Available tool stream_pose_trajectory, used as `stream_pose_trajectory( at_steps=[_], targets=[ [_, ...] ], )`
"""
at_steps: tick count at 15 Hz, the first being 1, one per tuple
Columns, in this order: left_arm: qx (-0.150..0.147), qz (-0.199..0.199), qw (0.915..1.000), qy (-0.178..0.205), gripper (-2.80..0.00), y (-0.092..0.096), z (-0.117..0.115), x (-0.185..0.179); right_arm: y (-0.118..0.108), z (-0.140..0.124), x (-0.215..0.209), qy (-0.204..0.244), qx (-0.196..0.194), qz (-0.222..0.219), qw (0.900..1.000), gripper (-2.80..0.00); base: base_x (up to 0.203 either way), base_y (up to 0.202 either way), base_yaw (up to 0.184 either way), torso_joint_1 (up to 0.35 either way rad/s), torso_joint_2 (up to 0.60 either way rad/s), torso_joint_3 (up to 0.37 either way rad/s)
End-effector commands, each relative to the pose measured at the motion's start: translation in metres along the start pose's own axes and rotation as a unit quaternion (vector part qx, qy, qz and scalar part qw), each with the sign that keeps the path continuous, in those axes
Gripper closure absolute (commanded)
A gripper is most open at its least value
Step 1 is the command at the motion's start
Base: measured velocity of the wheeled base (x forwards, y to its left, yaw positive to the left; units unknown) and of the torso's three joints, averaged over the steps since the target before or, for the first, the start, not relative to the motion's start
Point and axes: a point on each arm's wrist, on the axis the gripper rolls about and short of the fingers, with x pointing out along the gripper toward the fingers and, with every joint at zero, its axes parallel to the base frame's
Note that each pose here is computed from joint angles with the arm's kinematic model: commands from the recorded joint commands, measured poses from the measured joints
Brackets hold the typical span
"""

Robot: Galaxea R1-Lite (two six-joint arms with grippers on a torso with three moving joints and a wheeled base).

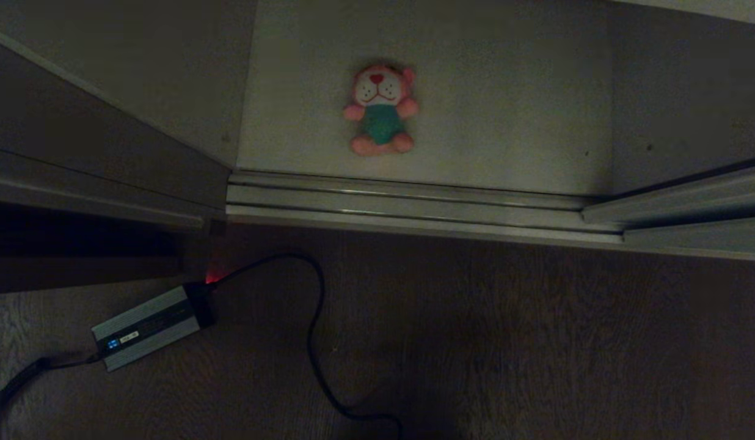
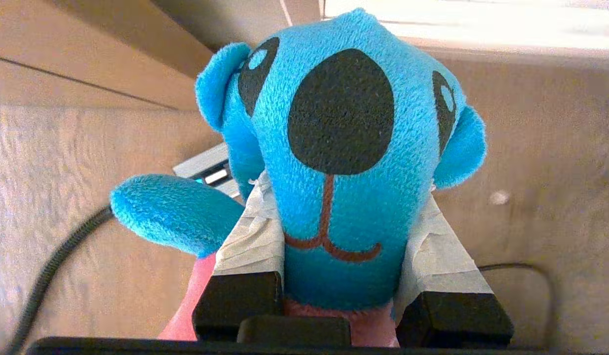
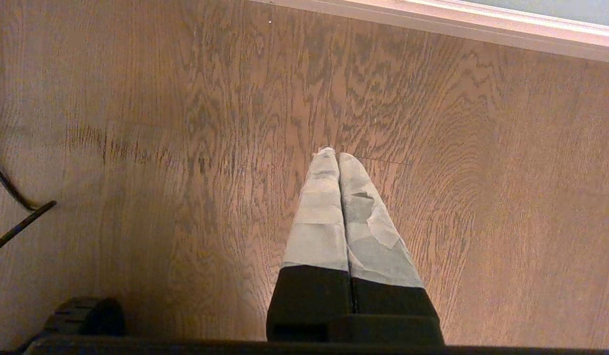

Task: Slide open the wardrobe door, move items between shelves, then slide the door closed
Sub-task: Place the blue doll on the higher shelf

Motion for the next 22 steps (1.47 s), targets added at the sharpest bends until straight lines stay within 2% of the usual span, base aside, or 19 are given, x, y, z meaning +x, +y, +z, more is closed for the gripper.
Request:
stream_pose_trajectory(
  at_steps=[1,3,4,5,6,7,8,9,14,19,22],
  targets=[
    [0.017,0.008,0.9997,-0.015,0.0,-0.002,-0.043,0.001,0.0,-0.001,0.0,0.001,0.0,0.0,1.0,0.0,0.0,0.0,0.0,0.0,0.0,0.0],
    [0.023,0.026,0.9994,-0.007,0.0,-0.003,-0.07,0.016,0.0,-0.001,0.0,0.001,0.0,0.0,1.0,0.0,0.0,0.0,0.0,0.0,0.0,0.0],
    [0.028,0.031,0.9989,-0.021,0.0,-0.004,-0.081,0.022,0.0,-0.001,0.0,0.002,0.0,0.0,1.0,0.0,0.0,0.0,0.0,0.0,0.0,0.0],
    [0.028,0.033,0.9986,-0.031,0.0,-0.004,-0.085,0.024,0.0,-0.001,0.0,0.002,0.0,0.0,1.0,0.0,0.0,0.0,0.0,0.0,0.0,0.0],
    [0.023,0.032,0.9989,-0.026,0.0,-0.004,-0.087,0.024,0.0,-0.001,0.0,0.002,0.0,0.0,1.0,0.0,0.0,0.0,0.0,0.0,0.0,0.0],
    [-0.008,0.009,0.9998,-0.018,0.0,-0.005,-0.089,0.024,0.0,-0.001,0.0,0.001,0.0,0.0,1.0,0.0,0.0,0.0,0.0,0.0,0.0,0.0],
    [-0.032,-0.012,0.9994,0.006,0.0,-0.007,-0.094,0.024,0.0,-0.001,0.0,0.001,0.0,0.0,1.0,0.0,0.0,0.0,0.0,0.0,0.0,0.0],
    [-0.043,-0.016,0.9986,0.025,0.0,-0.007,-0.097,0.024,0.0,-0.001,0.0,0.001,0.0,0.0,1.0,0.0,0.0,0.0,0.0,0.005,0.01,0.032],
    [-0.021,-0.015,0.9995,0.018,0.0,-0.007,-0.096,0.024,0.0,-0.001,0.0,0.001,0.0,0.0,1.0,0.0,0.0,0.0,0.0,-0.001,0.0,0.163],
    [-0.019,-0.015,0.9995,0.019,0.0,-0.007,-0.096,0.024,0.0,-0.001,0.0,0.001,0.0,0.0,1.0,0.0,0.0,0.0,0.0,0.0,0.0,0.2],
    [0.007,-0.019,0.9995,0.024,0.0,-0.007,-0.097,0.024,0.0,-0.001,0.0,0.002,0.0,0.0,1.0,0.0,0.0,0.0,0.0,-0.001,0.0,0.201]
  ],
)
